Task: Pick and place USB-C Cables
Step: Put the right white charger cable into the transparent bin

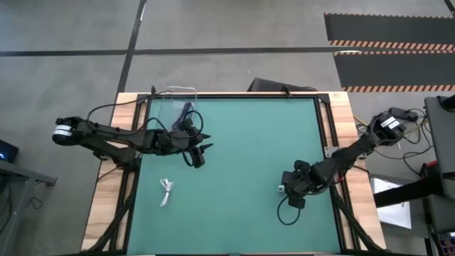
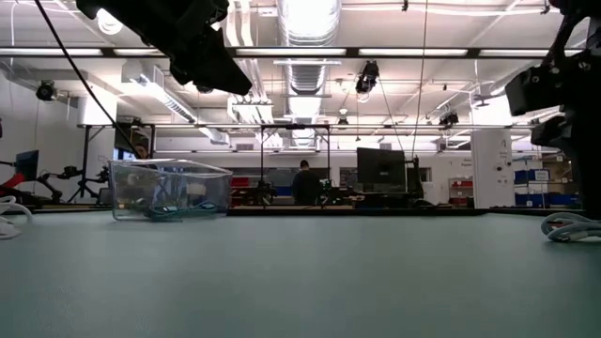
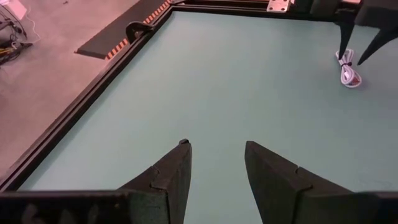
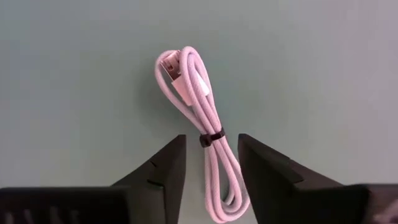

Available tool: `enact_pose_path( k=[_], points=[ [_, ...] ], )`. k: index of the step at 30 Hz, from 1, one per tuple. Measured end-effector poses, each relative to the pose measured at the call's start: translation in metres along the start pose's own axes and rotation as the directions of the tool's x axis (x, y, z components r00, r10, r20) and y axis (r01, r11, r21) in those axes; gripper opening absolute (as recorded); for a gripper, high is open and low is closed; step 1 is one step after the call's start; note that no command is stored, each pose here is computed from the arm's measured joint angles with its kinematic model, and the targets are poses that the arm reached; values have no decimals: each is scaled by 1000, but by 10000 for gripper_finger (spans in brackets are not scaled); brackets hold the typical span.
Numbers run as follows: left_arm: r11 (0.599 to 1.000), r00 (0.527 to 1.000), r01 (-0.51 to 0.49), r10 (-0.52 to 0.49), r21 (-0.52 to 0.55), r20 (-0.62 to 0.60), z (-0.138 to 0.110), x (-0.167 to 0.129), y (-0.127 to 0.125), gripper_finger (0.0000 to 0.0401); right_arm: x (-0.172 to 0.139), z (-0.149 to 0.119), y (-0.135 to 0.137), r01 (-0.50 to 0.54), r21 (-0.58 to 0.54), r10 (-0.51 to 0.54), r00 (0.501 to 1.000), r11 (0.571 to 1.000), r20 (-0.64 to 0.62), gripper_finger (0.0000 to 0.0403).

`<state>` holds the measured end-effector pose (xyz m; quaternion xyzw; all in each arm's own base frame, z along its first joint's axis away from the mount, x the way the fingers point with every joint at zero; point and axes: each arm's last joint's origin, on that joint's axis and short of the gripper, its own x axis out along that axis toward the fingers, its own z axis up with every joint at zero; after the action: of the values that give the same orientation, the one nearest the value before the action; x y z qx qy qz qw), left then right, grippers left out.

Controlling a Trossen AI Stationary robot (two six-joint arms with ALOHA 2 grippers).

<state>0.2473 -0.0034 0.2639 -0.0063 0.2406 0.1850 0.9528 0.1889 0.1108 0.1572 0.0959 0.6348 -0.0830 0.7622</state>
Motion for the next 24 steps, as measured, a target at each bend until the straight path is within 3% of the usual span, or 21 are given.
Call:
enact_pose_path(
  k=[8,12,18,24],
  points=[
    [1000,1000,1,-1,-3,5,0,0,0,135,17,0,2,60,-49,-63,997,997,-49,147],
    [1000,1000,1,-1,-3,6,0,0,0,135,23,0,3,74,-63,-78,995,995,-66,113],
    [1000,1000,2,-2,-6,12,1,0,0,135,21,1,4,47,-62,-50,997,997,-51,26],
    [1000,1000,6,-6,-14,26,1,0,-1,135,13,5,3,62,-69,-59,997,996,50,22]
  ],
)
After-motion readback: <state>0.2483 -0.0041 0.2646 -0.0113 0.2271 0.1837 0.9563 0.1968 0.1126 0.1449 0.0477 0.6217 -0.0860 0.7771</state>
